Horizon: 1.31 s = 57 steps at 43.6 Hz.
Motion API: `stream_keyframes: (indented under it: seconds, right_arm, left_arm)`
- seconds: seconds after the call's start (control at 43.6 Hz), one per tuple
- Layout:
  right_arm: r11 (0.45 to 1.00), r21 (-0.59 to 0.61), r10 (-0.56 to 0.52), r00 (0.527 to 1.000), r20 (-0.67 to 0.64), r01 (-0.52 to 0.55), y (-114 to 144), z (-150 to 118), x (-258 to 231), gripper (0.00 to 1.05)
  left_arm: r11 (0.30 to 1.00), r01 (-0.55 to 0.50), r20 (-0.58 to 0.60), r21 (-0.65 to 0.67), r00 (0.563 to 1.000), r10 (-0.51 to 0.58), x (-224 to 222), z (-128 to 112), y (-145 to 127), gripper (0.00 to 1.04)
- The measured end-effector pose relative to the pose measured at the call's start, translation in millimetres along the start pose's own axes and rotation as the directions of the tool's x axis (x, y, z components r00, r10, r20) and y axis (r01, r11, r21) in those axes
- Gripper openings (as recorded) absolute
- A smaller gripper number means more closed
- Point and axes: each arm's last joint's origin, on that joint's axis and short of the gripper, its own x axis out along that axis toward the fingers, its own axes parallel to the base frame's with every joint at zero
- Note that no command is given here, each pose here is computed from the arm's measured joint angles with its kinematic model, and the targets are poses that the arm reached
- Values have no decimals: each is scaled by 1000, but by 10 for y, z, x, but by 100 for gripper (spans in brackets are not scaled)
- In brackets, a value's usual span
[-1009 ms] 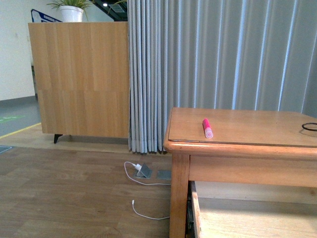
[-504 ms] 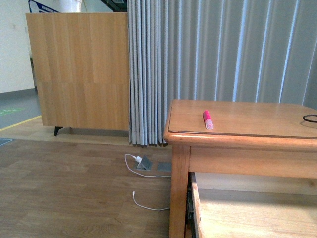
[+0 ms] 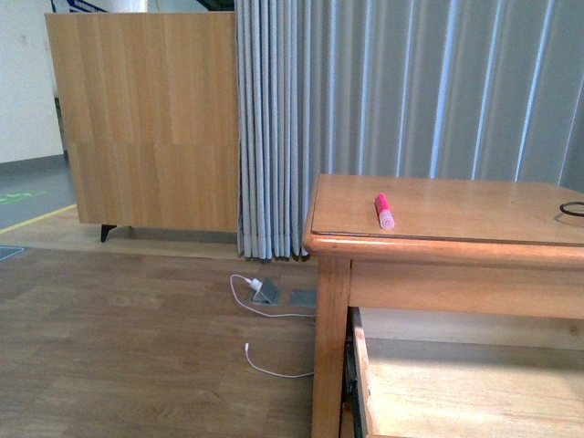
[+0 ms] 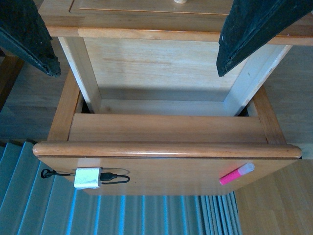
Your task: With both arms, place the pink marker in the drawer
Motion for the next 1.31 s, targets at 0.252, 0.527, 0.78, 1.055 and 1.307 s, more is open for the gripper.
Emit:
stream_keyframes:
  seconds: [0.252,0.527,0.78,1.055,1.307]
  right_arm:
    - [1000,0,-1,1000,0,1,0,0,0,96]
    - [1000,0,-1,1000,0,1,0,0,0,96]
    - [1000,0,-1,1000,0,1,0,0,0,96]
    - [1000,0,-1,1000,0,1,0,0,0,96]
    - [1000,0,-1,1000,0,1,0,0,0,96]
  left_arm:
    - [992,116,17,45,993,-117,423,377,-175,99]
    - [964,238,-22,121,971,-237,1208,726,-653,99]
    - [933,354,31,66,934,-356,1792,1102,-1156,99]
    - [927,372,0,42,928,-372,2529,1295,-1668,99]
    - [898,436,2,57,899,-437,2962,1431,-2188,99]
